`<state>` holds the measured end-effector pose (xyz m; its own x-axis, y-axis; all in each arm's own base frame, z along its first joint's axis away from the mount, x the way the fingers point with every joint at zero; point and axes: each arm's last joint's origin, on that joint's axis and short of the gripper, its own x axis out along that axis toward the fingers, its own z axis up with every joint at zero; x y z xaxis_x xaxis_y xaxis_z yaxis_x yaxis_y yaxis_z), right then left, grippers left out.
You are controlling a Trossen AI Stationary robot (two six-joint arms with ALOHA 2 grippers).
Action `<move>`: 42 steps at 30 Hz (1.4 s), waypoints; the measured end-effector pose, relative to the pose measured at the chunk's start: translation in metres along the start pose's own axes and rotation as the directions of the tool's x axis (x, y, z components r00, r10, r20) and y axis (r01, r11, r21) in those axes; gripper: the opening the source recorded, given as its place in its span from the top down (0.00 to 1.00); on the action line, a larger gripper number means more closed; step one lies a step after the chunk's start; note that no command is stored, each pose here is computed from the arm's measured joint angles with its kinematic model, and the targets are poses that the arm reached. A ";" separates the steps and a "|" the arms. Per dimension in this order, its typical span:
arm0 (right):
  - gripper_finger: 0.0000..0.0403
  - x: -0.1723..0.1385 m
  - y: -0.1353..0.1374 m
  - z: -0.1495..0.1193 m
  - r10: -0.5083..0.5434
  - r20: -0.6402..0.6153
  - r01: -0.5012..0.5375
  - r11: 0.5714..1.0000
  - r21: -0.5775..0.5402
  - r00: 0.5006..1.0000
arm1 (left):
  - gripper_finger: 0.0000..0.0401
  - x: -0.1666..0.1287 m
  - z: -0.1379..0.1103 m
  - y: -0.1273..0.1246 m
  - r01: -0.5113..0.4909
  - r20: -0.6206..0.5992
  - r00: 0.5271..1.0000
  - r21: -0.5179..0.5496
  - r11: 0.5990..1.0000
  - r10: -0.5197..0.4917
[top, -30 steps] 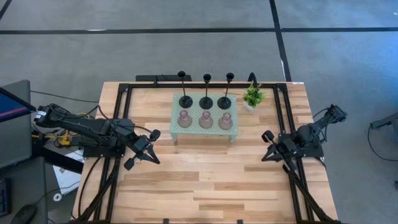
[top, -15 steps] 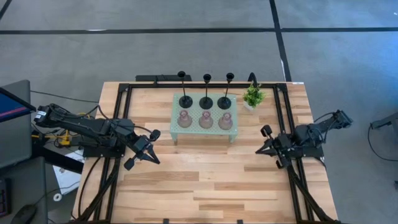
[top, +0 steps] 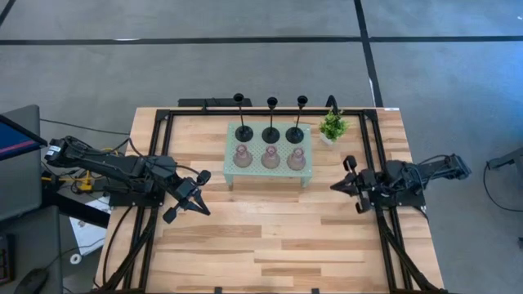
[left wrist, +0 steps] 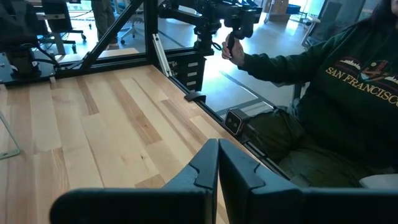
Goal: Pick & Place candle stick holders
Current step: Return to Home Position
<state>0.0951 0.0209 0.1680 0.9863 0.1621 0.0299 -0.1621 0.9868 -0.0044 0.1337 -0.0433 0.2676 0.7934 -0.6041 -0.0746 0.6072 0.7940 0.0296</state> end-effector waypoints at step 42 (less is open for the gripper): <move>1.00 0.000 -0.001 -0.001 -0.003 -0.003 0.004 0.982 0.189 1.000 | 0.97 -0.003 0.006 0.005 -0.068 0.057 0.996 -0.018 0.998 0.069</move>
<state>0.0954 0.0201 0.1673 0.9869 0.1590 0.0268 -0.1612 0.9694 0.1851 0.1346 -0.0375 0.2740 0.8346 -0.5506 -0.0153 0.5508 0.8344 0.0162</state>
